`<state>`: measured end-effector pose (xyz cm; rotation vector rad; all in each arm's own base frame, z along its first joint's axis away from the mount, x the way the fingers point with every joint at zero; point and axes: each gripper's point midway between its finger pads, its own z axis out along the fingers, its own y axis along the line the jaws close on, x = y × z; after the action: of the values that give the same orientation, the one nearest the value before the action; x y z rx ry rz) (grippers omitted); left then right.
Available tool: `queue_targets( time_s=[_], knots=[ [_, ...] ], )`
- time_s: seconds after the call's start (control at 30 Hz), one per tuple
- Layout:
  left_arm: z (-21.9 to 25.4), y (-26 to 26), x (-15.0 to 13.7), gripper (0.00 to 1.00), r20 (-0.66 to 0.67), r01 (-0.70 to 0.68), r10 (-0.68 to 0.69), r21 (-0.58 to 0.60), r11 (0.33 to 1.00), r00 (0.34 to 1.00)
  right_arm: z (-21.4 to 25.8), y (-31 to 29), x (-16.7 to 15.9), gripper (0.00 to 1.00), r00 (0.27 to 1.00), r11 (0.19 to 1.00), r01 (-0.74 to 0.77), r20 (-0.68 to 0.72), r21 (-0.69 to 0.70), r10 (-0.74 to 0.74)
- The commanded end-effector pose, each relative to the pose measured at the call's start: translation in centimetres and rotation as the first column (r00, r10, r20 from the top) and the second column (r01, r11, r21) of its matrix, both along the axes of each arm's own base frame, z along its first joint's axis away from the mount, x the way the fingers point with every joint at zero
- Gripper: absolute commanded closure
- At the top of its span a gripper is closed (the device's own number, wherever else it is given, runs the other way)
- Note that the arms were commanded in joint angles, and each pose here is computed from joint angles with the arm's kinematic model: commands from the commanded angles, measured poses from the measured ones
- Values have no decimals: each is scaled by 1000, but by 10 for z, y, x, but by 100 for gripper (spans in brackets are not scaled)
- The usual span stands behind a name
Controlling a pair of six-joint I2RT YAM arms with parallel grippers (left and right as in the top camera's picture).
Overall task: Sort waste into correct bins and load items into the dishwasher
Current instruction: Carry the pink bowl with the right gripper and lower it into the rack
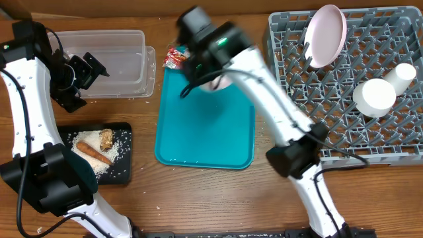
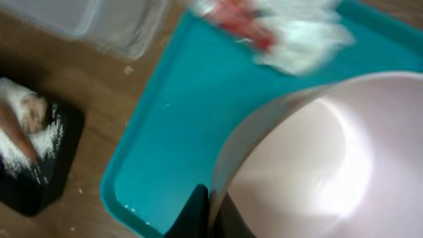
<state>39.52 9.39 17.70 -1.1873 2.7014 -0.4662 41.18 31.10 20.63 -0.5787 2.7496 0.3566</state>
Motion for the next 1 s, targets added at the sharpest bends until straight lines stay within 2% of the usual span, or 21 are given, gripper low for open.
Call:
queue_targets(
  time_s=[0.0, 0.1, 0.2, 0.37, 0.57, 0.77, 0.97],
  knots=[
    [19, -4, 2, 0, 50, 13, -14, 22, 1000, 999, 61, -105, 49, 96, 945, 948, 307, 88, 88, -314],
    [19, -4, 2, 0, 51, 14, -15, 22, 1000, 999, 87, -180, 69, 96, 872, 858, 468, 46, 212, -487],
    [19, -4, 2, 0, 50, 13, -14, 22, 1000, 999, 101, -245, 77, 96, 819, 760, 551, -49, 345, -571],
    [19, -4, 2, 0, 50, 13, -14, 22, 1000, 999, 123, -328, 73, 96, 781, 582, 587, -203, 563, -591],
    [19, -4, 2, 0, 50, 13, -14, 22, 1000, 999, 154, -401, 52, 96, 737, 446, 585, -214, 678, -641],
    [19, -4, 2, 0, 50, 13, -14, 22, 1000, 999, 194, -421, 24, 97, 717, 422, 545, -141, 724, -683],
    [19, -4, 2, 0, 50, 13, -14, 22, 1000, 999, 221, -443, -21, 96, 586, 421, 628, -43, 655, -809]
  ],
)
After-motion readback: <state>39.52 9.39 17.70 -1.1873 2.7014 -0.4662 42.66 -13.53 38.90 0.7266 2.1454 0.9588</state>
